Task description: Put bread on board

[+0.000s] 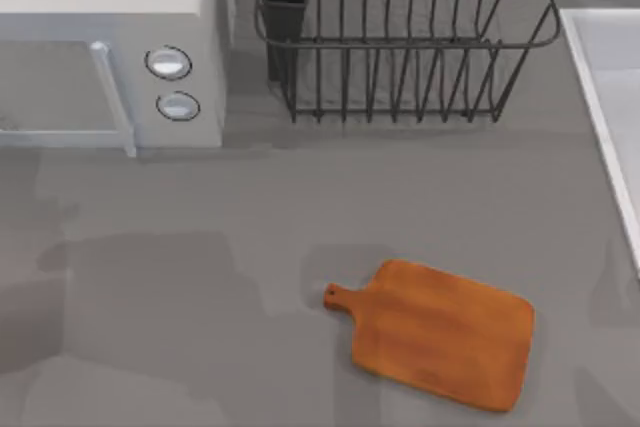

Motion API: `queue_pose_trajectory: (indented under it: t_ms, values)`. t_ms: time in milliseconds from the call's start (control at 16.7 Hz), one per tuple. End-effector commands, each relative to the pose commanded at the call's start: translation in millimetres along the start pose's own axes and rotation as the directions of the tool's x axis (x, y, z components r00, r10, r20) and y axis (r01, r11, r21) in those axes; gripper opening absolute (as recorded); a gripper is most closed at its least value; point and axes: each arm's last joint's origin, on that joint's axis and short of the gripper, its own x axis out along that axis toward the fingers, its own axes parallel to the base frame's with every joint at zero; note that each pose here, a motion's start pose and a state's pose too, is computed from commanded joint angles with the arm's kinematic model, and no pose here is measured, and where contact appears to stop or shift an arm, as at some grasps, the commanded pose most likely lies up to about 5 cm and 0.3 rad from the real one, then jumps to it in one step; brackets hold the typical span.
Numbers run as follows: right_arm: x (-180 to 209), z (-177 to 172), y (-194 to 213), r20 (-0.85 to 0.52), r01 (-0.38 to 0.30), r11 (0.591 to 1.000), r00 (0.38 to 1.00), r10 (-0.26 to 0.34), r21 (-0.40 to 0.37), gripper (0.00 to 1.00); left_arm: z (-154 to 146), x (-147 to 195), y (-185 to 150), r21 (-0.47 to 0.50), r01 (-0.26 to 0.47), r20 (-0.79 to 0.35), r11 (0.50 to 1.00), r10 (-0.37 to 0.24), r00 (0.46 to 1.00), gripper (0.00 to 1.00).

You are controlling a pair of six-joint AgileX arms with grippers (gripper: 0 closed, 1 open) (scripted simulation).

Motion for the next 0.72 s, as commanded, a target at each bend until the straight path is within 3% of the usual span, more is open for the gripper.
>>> queue_pose_trajectory:
  t_ms: [480, 600, 720]
  values:
    - [0.0, 0.0, 0.0, 0.000, 0.000, 1.000, 1.000, 0.000, 0.000, 1.00, -1.5, -13.8, -1.9, 0.017, 0.000, 0.009, 1.000, 0.000, 1.000, 0.00]
    - [0.0, 0.0, 0.0, 0.000, 0.000, 1.000, 1.000, 0.000, 0.000, 1.00, 0.0, -20.6, -13.9, 0.109, 0.003, 0.020, 0.994, -0.005, 1.000, 0.00]
    - [0.0, 0.0, 0.0, 0.000, 0.000, 1.000, 1.000, 0.000, 0.000, 1.00, 1.3, -31.1, -35.0, 0.269, 0.007, 0.031, 0.963, -0.016, 0.999, 0.00]
